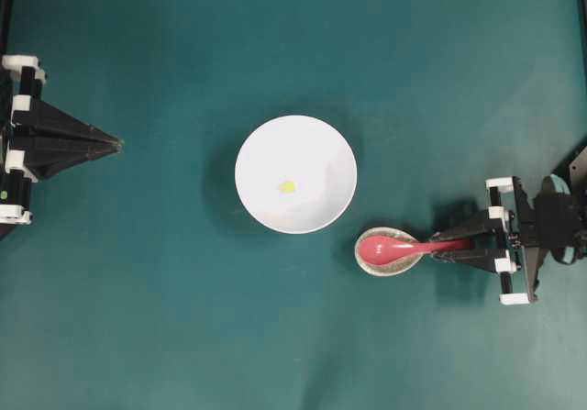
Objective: Scoop the yellow hexagonal prism block from the bowl with a spoon using the right arm.
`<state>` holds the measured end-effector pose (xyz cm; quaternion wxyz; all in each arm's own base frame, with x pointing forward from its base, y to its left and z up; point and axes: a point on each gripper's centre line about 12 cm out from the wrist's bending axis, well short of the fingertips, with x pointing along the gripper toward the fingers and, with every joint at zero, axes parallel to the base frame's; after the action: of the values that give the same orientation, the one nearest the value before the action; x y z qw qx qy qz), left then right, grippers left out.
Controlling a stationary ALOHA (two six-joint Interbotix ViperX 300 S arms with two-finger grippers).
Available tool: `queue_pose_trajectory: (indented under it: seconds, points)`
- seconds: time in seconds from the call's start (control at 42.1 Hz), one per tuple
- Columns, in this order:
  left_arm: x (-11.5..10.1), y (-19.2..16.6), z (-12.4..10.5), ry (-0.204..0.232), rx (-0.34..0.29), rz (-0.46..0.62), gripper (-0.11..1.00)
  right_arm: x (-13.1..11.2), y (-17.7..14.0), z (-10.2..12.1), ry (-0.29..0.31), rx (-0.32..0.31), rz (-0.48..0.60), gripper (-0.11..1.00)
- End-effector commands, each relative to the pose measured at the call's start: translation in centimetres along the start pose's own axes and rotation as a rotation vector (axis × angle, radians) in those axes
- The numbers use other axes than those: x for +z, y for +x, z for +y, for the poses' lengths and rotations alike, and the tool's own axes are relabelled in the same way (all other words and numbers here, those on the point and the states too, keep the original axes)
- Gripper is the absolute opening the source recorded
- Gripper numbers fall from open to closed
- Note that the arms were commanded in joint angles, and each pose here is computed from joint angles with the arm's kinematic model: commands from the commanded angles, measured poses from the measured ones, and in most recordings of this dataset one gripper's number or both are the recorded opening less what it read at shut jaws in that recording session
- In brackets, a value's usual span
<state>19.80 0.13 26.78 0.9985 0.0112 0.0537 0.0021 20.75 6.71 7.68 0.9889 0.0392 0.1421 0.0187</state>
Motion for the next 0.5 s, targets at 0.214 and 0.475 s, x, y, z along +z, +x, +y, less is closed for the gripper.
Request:
queue_pose_trajectory:
  seconds: [0.214,0.475]
  points:
    - [1.3,0.2,0.0,0.005,-0.001,-0.037,0.0,3.9,-1.2,0.0,0.061,0.024,-0.133,0.23]
    - [1.3,0.3,0.0,0.005,-0.001,-0.045,0.0,7.1,-0.9,-1.3,0.124,-0.026,-0.082,0.23]
